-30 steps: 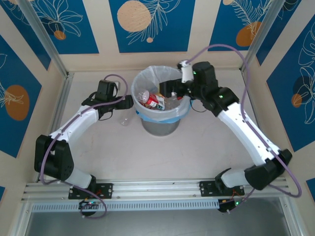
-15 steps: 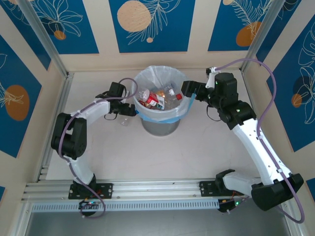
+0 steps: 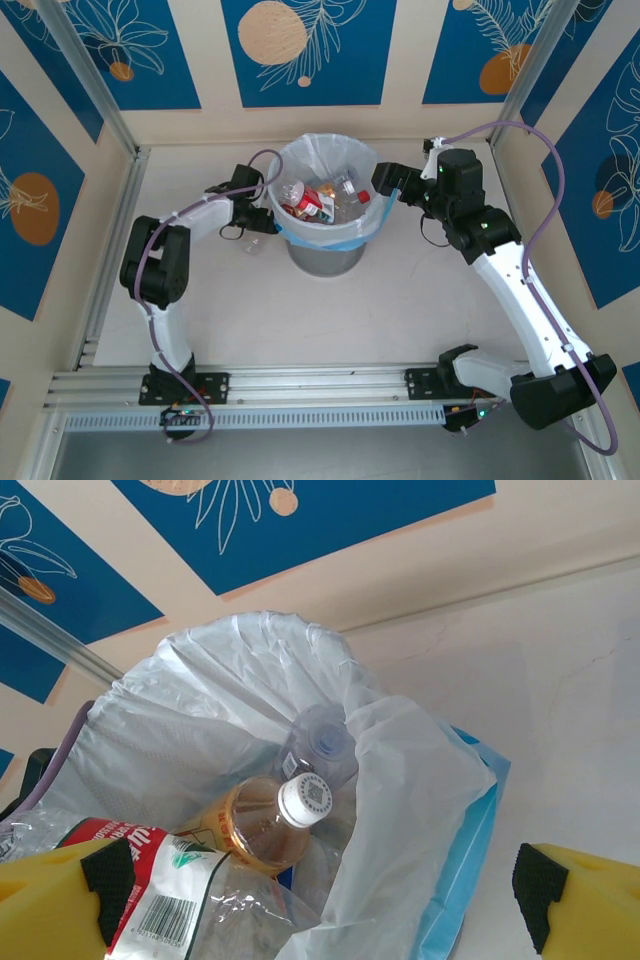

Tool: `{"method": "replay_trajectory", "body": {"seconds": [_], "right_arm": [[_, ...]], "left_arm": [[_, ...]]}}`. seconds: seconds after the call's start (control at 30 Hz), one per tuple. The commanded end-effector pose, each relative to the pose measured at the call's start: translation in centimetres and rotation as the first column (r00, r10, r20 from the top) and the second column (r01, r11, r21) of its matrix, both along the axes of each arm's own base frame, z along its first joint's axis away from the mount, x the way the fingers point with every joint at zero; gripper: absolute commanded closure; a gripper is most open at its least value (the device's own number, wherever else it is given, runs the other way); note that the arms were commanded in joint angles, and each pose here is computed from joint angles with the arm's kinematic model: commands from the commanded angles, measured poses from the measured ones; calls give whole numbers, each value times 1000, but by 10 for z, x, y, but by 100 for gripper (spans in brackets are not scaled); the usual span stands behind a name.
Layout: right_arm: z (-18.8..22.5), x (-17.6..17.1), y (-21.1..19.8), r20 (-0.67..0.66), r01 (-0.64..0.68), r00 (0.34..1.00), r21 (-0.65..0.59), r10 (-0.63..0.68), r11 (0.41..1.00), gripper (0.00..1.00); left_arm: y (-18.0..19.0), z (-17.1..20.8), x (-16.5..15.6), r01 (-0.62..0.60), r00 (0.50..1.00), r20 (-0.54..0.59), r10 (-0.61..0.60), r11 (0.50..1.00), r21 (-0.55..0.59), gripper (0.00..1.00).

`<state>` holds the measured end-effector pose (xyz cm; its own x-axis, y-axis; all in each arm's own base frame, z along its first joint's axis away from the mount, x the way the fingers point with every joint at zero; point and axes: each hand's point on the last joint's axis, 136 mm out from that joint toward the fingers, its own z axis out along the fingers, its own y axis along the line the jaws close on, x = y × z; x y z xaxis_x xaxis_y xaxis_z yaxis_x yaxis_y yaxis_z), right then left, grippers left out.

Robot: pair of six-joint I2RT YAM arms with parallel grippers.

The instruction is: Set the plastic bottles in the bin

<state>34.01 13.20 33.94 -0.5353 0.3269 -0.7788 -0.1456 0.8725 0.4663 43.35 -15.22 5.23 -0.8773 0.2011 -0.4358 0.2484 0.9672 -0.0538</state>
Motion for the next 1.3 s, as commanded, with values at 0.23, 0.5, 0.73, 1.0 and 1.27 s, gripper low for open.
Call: {"method": "replay_trajectory", "body": {"seconds": [0.23,0.5,0.73,1.0,1.27], "right_arm": [[4,-6,-10,23,38,999,-1,-38,999,1],[-3,-9,-14,15,46,999,-11,-46,999,0],[-6,-8,-16,16,51,999,-17,-50,999,0],[-9,-6,-17,15,53,999,-14,-52,999,0],[-13,-6,-15,8,41,999,-10,-41,999,0]], "left_arm": [[11,-25,-21,-9,996,-86,16,997,74,8],[23,-17,-31,-45,994,-92,53,995,90,19],[32,-4,-36,-85,993,-73,90,994,70,37],[48,53,-29,-174,983,47,175,984,-24,41],[69,151,-25,-249,929,256,267,963,-100,43]]}}
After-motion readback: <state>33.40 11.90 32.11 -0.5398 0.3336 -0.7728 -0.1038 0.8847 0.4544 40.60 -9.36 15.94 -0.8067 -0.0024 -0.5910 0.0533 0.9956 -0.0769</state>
